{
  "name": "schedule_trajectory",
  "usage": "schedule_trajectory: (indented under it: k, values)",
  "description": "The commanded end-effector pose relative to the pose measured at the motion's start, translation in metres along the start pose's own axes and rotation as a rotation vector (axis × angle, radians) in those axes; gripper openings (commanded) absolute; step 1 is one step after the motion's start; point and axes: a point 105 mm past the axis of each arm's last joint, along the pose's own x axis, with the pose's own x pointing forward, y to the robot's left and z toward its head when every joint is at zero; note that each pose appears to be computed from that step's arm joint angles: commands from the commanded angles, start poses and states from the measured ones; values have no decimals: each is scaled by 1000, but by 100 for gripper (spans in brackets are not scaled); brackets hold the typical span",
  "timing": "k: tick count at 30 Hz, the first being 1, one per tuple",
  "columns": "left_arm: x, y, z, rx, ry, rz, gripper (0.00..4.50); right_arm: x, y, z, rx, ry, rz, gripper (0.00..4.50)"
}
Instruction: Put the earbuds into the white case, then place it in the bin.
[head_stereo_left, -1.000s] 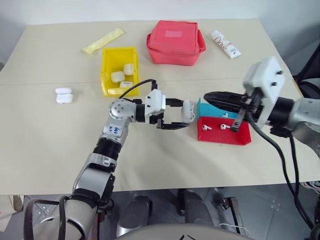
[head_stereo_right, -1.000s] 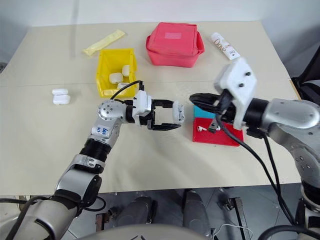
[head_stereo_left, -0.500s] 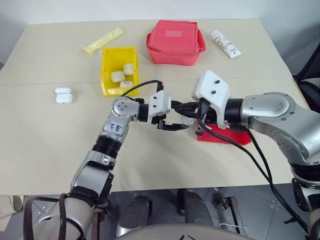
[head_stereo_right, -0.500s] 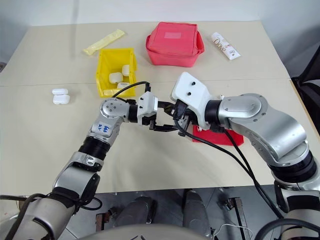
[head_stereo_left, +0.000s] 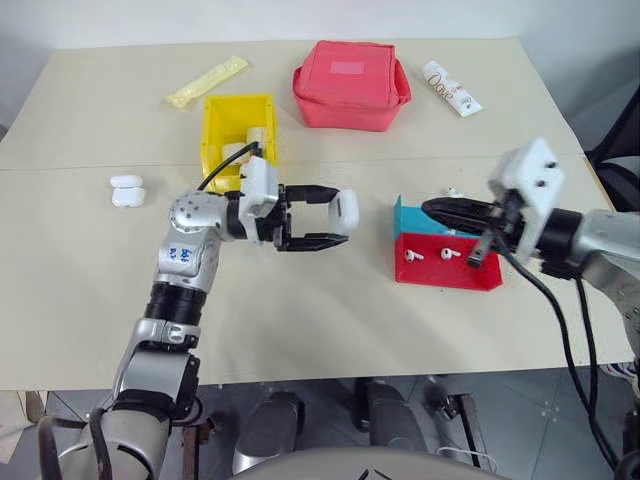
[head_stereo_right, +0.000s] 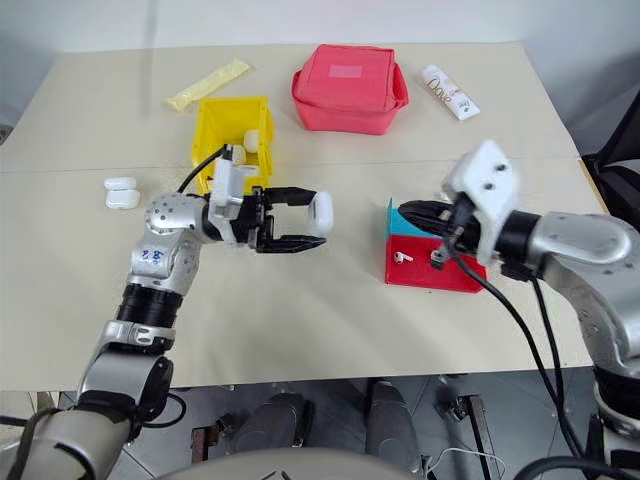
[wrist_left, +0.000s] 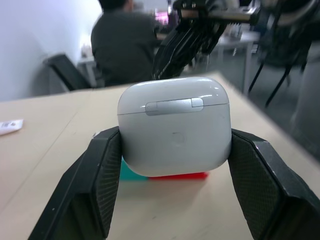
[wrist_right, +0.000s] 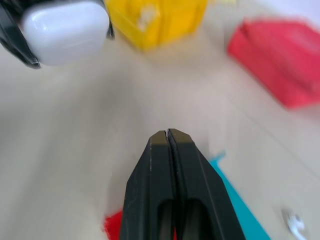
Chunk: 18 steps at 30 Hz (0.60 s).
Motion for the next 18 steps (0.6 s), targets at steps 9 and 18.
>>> schedule_trajectory:
  k: [9, 18]
  values:
    - [-69, 66, 14, 71, 56, 509, 282, -19, -9, -2, 40, -132, 121, 358]
    - [-100, 131, 5, 60, 280, 923, 282, -15, -9, -6, 30, -146, 55, 448]
